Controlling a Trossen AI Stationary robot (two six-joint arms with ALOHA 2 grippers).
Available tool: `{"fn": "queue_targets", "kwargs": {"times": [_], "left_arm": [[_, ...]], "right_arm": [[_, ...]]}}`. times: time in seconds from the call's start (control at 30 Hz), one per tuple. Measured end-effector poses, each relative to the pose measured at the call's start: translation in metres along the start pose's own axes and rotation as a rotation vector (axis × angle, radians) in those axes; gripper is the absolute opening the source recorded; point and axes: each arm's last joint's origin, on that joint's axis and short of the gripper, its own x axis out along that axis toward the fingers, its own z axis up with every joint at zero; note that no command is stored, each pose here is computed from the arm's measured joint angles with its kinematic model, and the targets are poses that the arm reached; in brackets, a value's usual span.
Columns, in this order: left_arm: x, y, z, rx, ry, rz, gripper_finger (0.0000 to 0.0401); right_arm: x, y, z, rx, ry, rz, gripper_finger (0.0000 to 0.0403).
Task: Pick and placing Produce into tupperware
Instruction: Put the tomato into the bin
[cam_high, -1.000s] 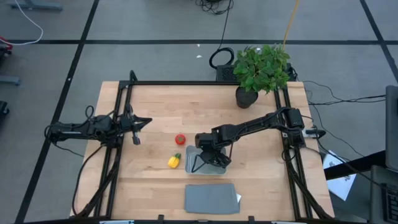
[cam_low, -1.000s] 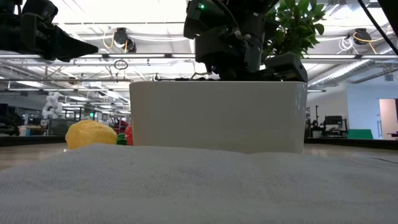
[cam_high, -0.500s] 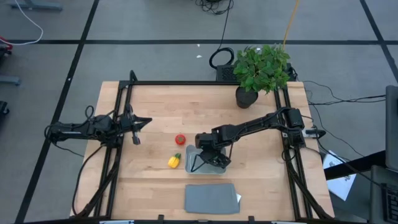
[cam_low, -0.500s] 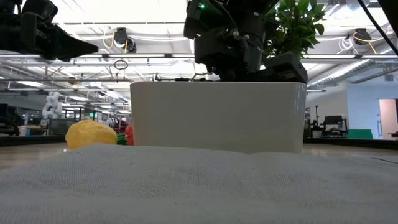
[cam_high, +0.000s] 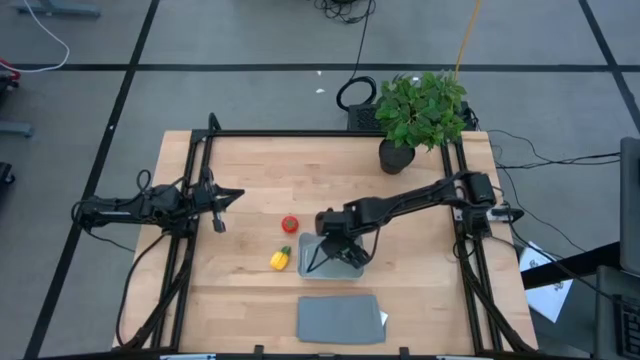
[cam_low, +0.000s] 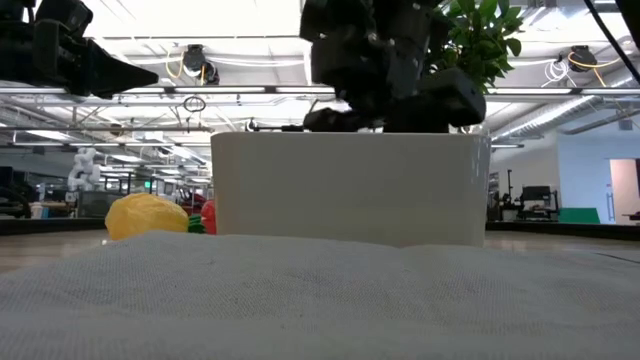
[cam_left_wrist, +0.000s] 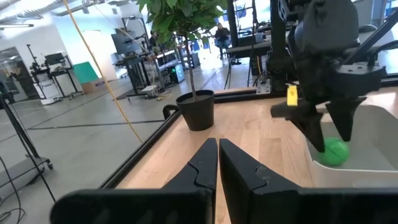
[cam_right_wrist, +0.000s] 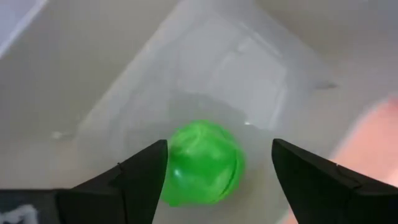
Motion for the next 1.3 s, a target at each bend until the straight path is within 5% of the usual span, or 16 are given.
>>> {"fn": "queue_targets", "kwargs": {"times": [0.37,0.73,0.97,1.3], "left_arm": [[0.000,0.000,0.000,-0.012,0.000,0.000,0.0021],[0.000,0.000,0.000,-0.018,0.001,0.000,0.0021],[0.000,0.000,0.000,-0.020,0.001,0.000,0.0021],[0.000,0.000,-0.001,-0.018,0.009,-0.002,0.0021]], "right_arm": [[-0.047,-0.001,0.011,0.010,-0.136,-0.141,0.0243],[-0.056,-0.006,0.020,0.021,-0.244,-0.193,0.0013],[-0.068,-0.008,0.026,0.085,-0.342,-0.230,0.0001],[-0.163,-0.019,0.014,0.207,-0.629,-0.396,0.0000]]}}
